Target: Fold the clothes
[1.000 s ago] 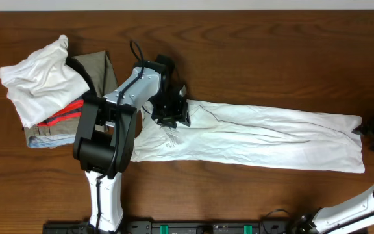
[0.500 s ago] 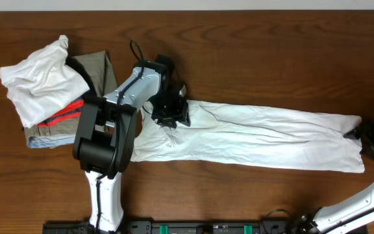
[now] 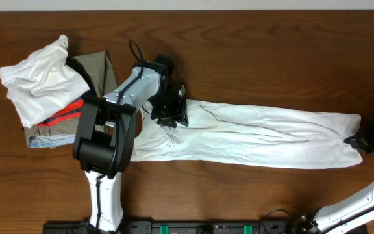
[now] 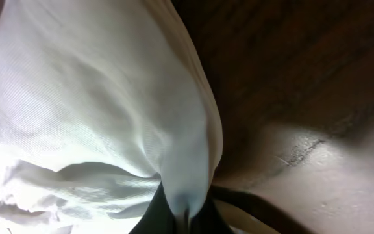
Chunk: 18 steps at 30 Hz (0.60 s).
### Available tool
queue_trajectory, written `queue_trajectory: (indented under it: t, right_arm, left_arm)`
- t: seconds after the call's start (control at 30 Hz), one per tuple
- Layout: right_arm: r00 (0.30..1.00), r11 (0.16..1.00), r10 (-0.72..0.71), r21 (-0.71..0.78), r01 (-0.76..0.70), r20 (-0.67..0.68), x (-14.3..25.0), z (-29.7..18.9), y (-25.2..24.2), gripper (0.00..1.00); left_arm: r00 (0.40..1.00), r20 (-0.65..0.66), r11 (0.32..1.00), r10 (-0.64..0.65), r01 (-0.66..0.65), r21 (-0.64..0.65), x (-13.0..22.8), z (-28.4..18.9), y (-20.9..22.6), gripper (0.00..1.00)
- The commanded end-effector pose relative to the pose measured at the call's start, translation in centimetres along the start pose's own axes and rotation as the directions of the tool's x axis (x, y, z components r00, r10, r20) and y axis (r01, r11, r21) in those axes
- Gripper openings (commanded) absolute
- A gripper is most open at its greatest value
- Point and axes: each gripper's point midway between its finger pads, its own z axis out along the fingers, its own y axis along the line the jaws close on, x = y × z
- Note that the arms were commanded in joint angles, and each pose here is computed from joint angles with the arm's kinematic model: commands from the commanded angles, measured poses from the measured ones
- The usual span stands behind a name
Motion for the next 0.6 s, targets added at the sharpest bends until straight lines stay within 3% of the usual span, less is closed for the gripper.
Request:
queue_trajectory:
  t: [0.0,0.33,0.57]
  right_arm:
    - [1.0,1.0,-0.011,-0.002,0.011,0.021,-1.4,-0.8,0.5,0.01]
    - [0.99,0.999,-0.037,0.031,0.033,0.139,-5.5,-9.6,2.7,0.01]
    - [0.992,0.994,-0.112,0.022,0.111,0.057,-3.3,-11.6,7.4,0.01]
  left_arm:
    - [0.998,0.055,0.998,0.007,-0.004,-0.059,-0.8,-1.6,0.9,0.42]
    - [0.975,0.206,0.996,0.08,-0.073,-0.041,-1.1,-7.0,-1.9,0.43]
    - [0.975,0.207,0.996,0.08,-0.074,-0.041,-1.0,-7.0,-1.9,0.43]
